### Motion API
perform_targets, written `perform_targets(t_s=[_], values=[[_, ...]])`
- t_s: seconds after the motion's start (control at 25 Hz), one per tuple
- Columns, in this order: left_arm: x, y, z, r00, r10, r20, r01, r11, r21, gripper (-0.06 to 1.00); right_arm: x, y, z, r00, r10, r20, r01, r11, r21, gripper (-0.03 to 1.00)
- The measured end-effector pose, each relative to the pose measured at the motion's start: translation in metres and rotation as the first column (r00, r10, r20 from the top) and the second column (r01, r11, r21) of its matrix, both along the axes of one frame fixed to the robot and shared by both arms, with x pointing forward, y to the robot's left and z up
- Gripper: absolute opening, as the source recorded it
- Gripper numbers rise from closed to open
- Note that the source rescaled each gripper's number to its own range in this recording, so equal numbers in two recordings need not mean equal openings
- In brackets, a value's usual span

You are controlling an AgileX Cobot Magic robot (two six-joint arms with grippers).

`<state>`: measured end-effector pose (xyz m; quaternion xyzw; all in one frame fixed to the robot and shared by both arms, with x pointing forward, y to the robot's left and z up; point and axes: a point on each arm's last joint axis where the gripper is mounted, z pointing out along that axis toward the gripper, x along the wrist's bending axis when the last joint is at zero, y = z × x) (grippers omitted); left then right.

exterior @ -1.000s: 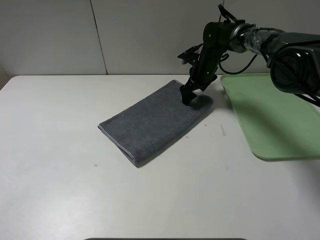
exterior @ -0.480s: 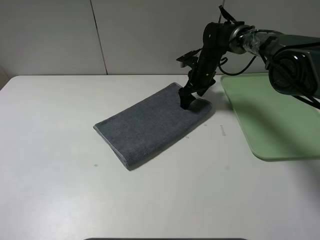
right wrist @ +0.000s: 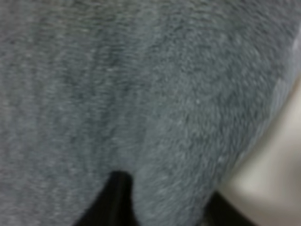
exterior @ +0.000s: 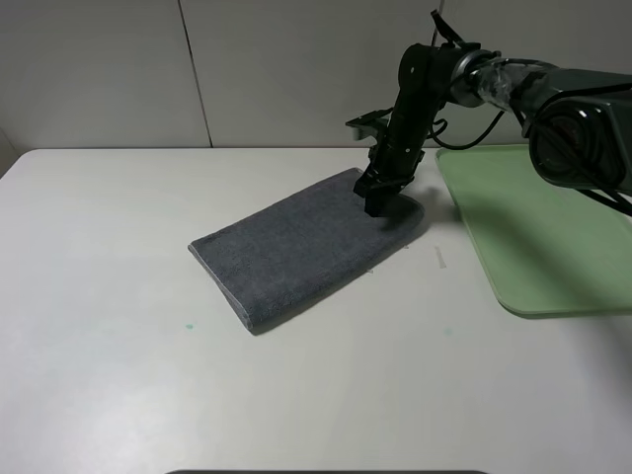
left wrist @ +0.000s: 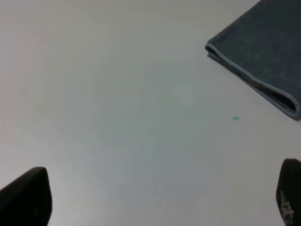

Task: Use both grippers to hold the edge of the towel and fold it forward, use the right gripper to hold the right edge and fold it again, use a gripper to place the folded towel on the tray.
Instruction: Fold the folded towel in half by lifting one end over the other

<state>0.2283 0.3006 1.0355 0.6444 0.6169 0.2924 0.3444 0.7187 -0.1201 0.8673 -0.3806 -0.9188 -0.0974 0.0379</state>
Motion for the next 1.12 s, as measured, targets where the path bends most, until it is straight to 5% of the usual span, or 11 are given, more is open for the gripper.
perform_targets(t_s=[0.12, 0.76, 1.12], values=[[0.000, 0.000, 0.000, 1.000, 0.000, 0.000, 0.000, 1.000, 0.000, 0.94, -0.001, 0.002, 0.001, 1.000, -0.001, -0.006, 0.001, 1.000, 0.003, 0.08], [0.000, 0.000, 0.000, 1.000, 0.000, 0.000, 0.000, 1.000, 0.000, 0.94, -0.002, 0.001, 0.005, 1.000, -0.013, 0.000, 0.013, 1.000, -0.017, 0.08], [0.000, 0.000, 0.000, 1.000, 0.000, 0.000, 0.000, 1.000, 0.000, 0.94, 0.000, -0.009, 0.040, 0.996, -0.012, 0.084, 0.020, 0.995, -0.102, 0.08]])
